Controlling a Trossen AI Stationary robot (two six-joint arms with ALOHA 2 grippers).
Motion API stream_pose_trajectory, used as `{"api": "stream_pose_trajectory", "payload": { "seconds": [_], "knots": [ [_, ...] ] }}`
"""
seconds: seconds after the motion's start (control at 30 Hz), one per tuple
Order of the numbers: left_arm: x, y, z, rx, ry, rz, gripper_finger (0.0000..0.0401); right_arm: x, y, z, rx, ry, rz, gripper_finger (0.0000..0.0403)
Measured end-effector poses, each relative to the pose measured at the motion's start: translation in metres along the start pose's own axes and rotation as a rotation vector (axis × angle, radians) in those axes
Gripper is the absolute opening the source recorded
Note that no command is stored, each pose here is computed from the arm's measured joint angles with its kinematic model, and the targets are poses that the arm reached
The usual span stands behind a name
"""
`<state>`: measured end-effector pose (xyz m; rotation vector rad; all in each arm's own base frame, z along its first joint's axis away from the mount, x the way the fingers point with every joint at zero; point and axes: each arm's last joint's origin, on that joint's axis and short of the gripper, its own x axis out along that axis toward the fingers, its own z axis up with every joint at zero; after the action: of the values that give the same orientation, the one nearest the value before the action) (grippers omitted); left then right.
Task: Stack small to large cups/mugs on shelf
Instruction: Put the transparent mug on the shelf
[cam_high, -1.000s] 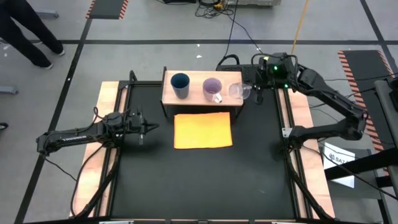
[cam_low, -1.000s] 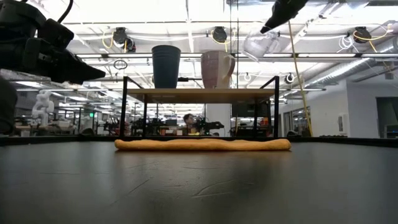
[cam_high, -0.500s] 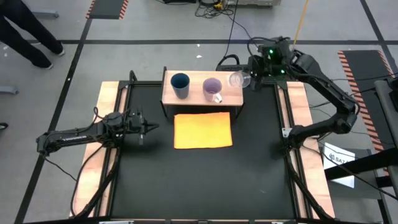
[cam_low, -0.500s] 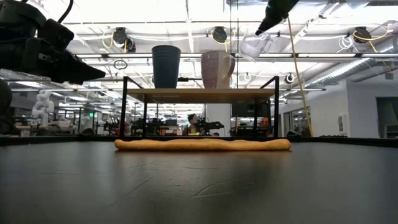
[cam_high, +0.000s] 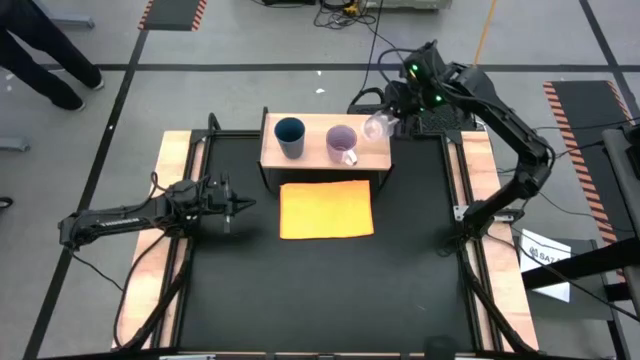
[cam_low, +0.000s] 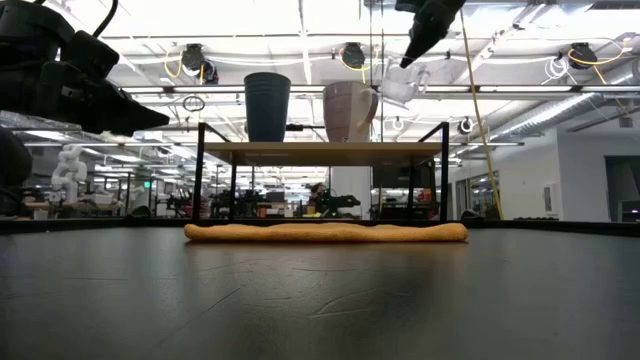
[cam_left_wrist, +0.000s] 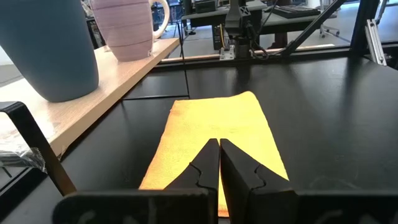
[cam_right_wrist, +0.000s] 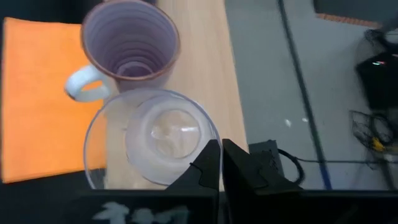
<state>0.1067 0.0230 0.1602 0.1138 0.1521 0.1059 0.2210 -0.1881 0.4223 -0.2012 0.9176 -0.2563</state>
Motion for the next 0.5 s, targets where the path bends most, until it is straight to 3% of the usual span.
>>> {"api": "stream_pose_trajectory", "payload": {
  "seconds": [0.5],
  "knots": [
    [0.0, 0.0, -0.001, 0.003, 0.006, -0.001, 0.0017, 0.038, -0.018, 0.01, -0.079, 0.136, 0.106, 0.0]
  ]
}}
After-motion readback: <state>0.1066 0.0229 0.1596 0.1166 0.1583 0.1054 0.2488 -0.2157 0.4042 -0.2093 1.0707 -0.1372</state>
